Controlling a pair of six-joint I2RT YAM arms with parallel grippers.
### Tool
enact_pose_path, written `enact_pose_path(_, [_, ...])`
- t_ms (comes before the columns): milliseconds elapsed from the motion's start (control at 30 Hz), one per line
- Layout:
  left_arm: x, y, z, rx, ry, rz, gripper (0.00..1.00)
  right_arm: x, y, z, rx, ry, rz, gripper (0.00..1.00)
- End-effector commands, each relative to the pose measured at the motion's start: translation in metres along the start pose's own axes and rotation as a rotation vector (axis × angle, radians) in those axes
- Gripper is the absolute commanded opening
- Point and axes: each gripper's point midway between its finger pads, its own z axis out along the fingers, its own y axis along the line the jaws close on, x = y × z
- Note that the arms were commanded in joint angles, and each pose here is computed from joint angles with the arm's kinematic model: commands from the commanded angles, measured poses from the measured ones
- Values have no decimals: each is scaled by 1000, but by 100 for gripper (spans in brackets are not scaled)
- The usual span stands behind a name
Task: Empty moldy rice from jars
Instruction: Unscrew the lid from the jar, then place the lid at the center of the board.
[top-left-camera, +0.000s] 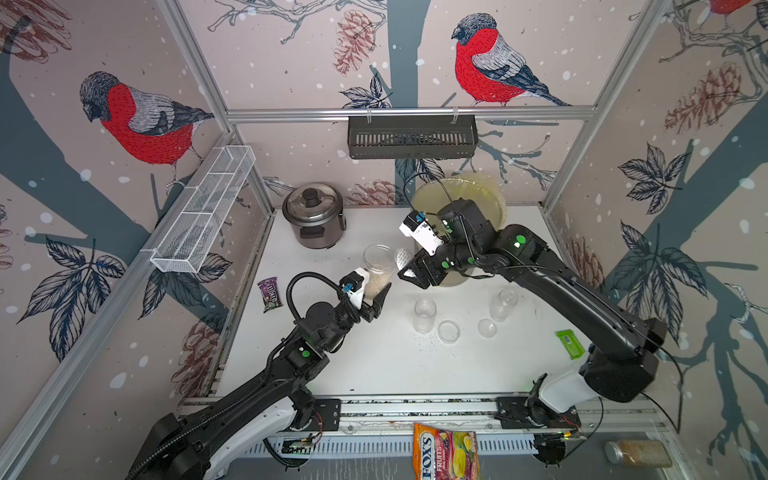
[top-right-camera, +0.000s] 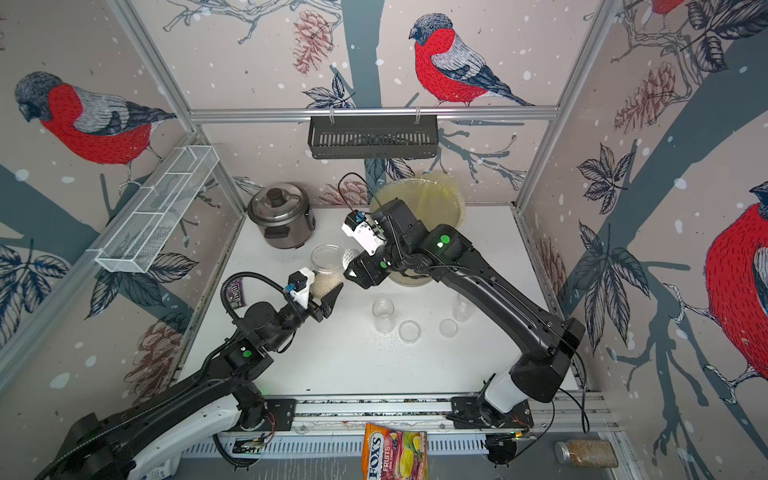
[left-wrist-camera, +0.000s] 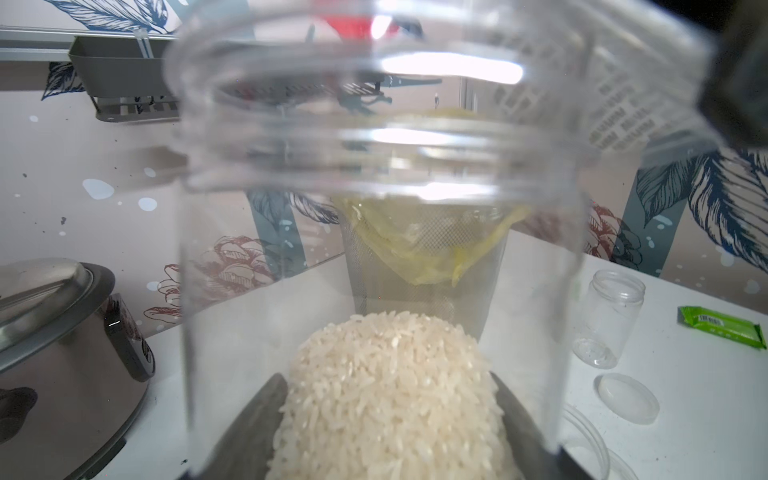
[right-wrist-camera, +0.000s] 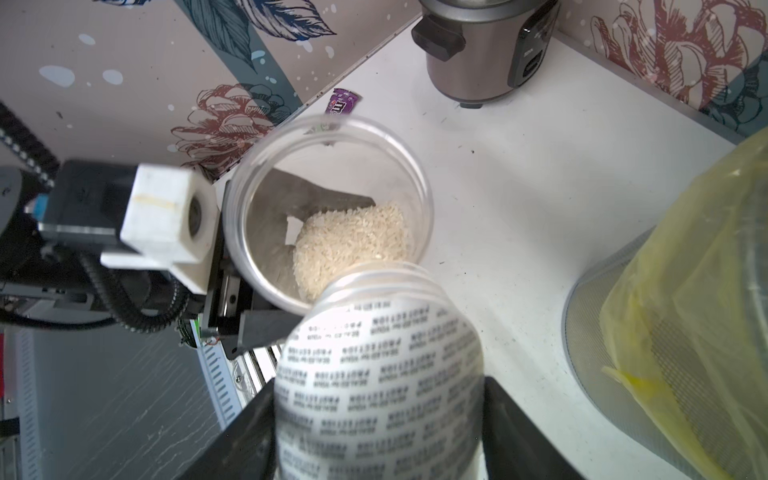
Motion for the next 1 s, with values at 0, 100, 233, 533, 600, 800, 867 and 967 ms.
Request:
enact_pose_path(0, [-22,10,-2,-50,-71,-40,28,-16,3,-8,17,-98,-101,62])
enact_pose_path(100, [-22,15,-2,-81,-65,-44,29,-8,6,-4,-2,-94,-113,63])
enact_pose_path(233, [-26,26,-2,-136,-70,-46,28,14,13,12,-37,-35,-147,63])
enact_pose_path(533, [-47,50,-14,-251,-110,-50,29,50,-2,49,4,85,-172,64])
enact_pose_path(600, [-49,54,-16,-272,-115,-57,29,55,-9,59,24,111,-168,64])
enact_pose_path(800, [-55,69,-26,-359,-128,-76,29,61,-24,92,56,153,-153,65])
enact_pose_path(867, [-57,74,-31,-388,-139,-83,30,63,-29,106,72,165,-145,65])
enact_pose_path(967, [-61,83,-40,-439,-158,-89,31,71,-43,128,118,204,-129,65])
